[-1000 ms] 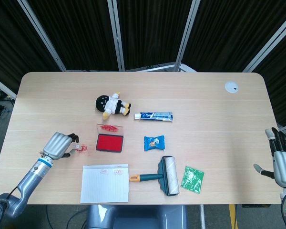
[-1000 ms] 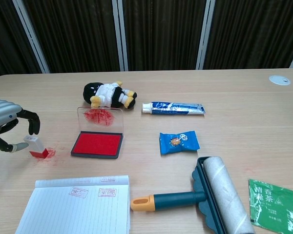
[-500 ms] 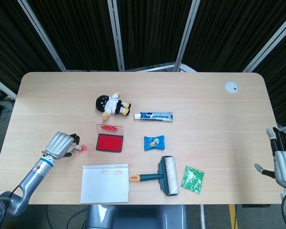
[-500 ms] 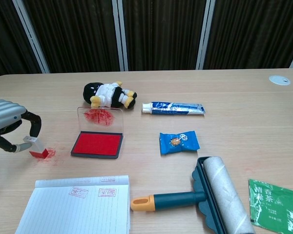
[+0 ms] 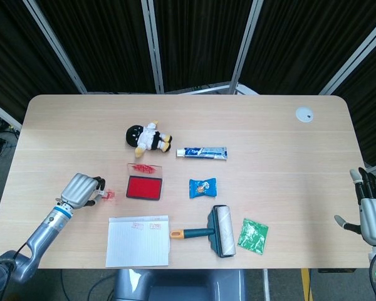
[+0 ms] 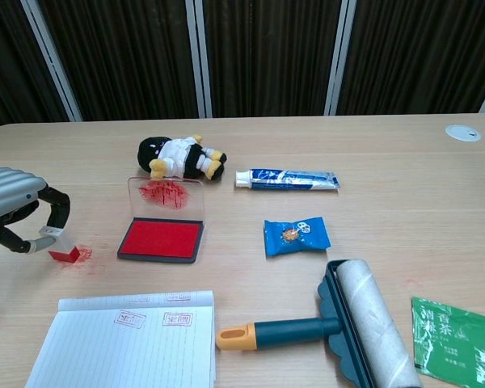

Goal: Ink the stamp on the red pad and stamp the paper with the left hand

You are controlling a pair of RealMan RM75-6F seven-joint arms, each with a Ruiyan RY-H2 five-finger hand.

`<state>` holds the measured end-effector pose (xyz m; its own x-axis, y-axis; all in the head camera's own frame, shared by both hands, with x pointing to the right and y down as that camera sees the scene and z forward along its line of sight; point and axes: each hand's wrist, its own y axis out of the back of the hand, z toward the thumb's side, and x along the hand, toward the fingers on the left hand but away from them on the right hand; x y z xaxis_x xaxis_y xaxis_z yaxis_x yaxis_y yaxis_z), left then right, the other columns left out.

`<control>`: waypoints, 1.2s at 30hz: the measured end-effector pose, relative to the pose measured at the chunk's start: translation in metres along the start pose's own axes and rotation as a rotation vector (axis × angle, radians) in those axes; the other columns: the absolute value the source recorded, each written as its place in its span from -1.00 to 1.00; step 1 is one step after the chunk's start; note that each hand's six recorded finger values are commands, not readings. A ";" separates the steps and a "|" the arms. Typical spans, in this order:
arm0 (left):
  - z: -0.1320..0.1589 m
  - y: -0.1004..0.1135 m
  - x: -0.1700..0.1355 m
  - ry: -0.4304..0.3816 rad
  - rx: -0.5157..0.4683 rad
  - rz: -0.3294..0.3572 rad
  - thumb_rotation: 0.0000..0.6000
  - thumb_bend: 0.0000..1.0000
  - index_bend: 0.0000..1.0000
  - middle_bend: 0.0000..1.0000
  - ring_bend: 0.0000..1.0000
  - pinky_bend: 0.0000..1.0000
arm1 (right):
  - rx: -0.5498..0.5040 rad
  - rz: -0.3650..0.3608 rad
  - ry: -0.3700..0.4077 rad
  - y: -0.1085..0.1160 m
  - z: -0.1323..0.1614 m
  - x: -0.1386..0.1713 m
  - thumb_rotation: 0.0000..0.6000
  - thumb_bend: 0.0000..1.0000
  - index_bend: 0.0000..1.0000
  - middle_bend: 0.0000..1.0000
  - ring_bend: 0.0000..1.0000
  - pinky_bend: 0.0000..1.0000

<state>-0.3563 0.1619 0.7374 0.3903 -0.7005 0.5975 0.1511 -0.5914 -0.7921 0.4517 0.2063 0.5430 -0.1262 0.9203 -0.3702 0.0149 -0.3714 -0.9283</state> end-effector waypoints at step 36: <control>0.064 0.072 0.056 -0.086 -0.124 0.055 1.00 -0.15 0.27 0.11 0.61 0.86 | -0.019 0.006 -0.043 0.001 -0.012 -0.005 1.00 -1.00 -1.00 -1.00 -1.00 -1.00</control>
<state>-0.2654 0.1051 0.7056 0.4722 -0.6994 0.5366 0.0164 -0.6016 -0.7986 0.4641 0.2027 0.5435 -0.1683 0.9120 -0.3742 0.0341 -0.3740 -0.9268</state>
